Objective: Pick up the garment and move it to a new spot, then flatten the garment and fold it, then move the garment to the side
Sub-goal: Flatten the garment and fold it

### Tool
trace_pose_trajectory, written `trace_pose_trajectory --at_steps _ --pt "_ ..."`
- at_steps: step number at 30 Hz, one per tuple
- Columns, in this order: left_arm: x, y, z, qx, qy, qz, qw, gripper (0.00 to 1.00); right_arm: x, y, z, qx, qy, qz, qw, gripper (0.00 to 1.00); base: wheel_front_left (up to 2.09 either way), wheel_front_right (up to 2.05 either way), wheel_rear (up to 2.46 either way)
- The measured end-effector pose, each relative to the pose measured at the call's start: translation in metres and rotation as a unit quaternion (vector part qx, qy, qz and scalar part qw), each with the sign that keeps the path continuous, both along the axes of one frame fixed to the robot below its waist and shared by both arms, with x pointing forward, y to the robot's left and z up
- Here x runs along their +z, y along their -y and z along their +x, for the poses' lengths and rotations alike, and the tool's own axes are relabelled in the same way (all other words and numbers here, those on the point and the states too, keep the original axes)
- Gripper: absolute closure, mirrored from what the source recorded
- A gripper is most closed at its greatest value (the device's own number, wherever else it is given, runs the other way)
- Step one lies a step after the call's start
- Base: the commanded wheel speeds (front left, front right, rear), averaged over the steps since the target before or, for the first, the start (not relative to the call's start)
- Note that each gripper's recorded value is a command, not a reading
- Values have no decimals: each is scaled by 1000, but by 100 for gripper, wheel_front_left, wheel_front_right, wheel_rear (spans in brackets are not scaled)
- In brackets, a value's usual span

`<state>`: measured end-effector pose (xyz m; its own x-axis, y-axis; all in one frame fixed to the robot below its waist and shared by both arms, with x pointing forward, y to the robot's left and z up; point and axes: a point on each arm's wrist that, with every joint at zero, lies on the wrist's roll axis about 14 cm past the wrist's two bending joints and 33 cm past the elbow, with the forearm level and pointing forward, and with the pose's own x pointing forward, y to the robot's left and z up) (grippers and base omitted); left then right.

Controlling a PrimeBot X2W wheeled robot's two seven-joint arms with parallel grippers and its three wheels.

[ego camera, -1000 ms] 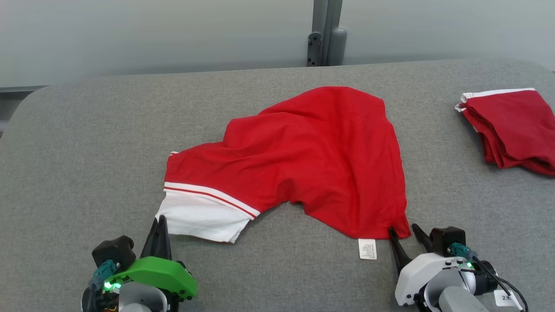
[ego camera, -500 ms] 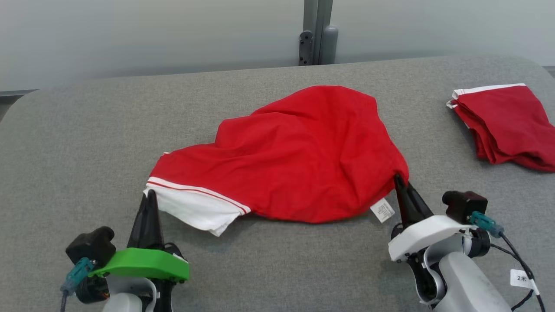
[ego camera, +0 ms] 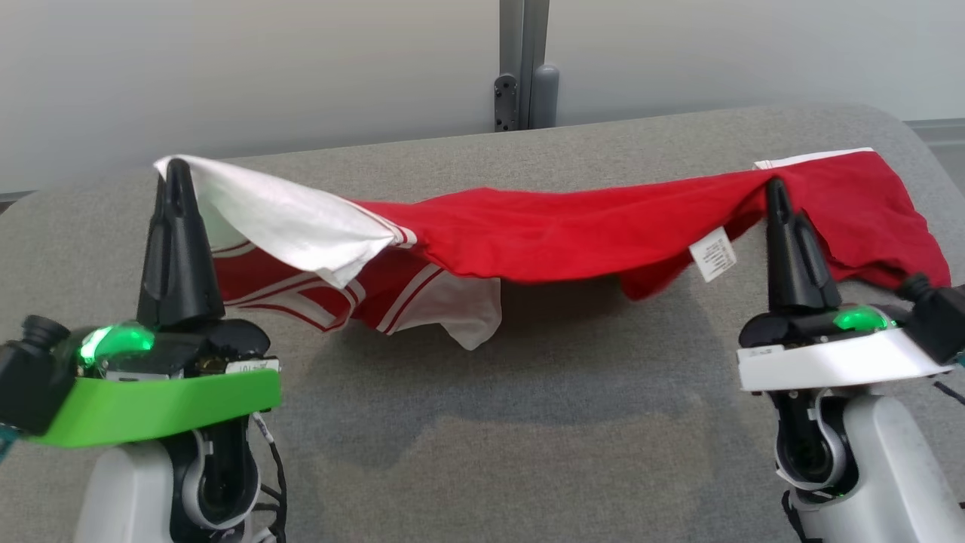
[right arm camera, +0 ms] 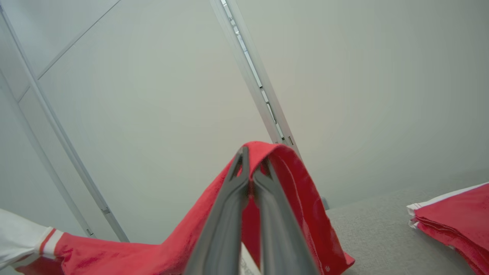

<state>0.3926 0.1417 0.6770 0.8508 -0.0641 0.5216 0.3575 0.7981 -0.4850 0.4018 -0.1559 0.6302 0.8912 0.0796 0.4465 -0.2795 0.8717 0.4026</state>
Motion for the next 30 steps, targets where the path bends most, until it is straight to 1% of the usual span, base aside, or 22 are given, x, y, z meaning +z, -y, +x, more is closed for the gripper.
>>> trace_pose_trajectory --at_steps 4,9,13,16,20,23,25,27,29,30 --pt "52 11 -19 -23 76 7 997 100 40 10 -19 -2 55 2 998 100 0 0 0" --pt "106 23 -44 -42 159 30 986 100 78 19 -42 -8 109 -10 994 100 0 0 0" --pt "139 31 -59 -56 215 52 974 100 100 24 -55 -17 138 -26 990 100 0 0 0" --pt "151 36 -58 -62 231 66 969 100 101 24 -54 -17 133 -34 990 100 0 0 0" --pt "148 41 -29 -67 213 89 971 100 86 21 -34 -12 96 -45 994 100 0 0 0" --pt "142 44 11 -67 188 121 972 100 83 8 -5 9 82 -55 995 100 0 0 0" --pt "142 42 44 -60 174 146 972 100 86 -3 22 27 80 -64 994 100 0 0 0" --pt "145 43 76 -49 164 183 968 100 96 -11 52 32 87 -83 992 100 0 0 0" --pt "151 41 112 -29 154 221 963 100 112 -23 86 36 101 -104 989 100 0 0 0" --pt "158 40 126 -17 158 231 960 100 119 -29 102 38 107 -113 987 100 0 0 0"
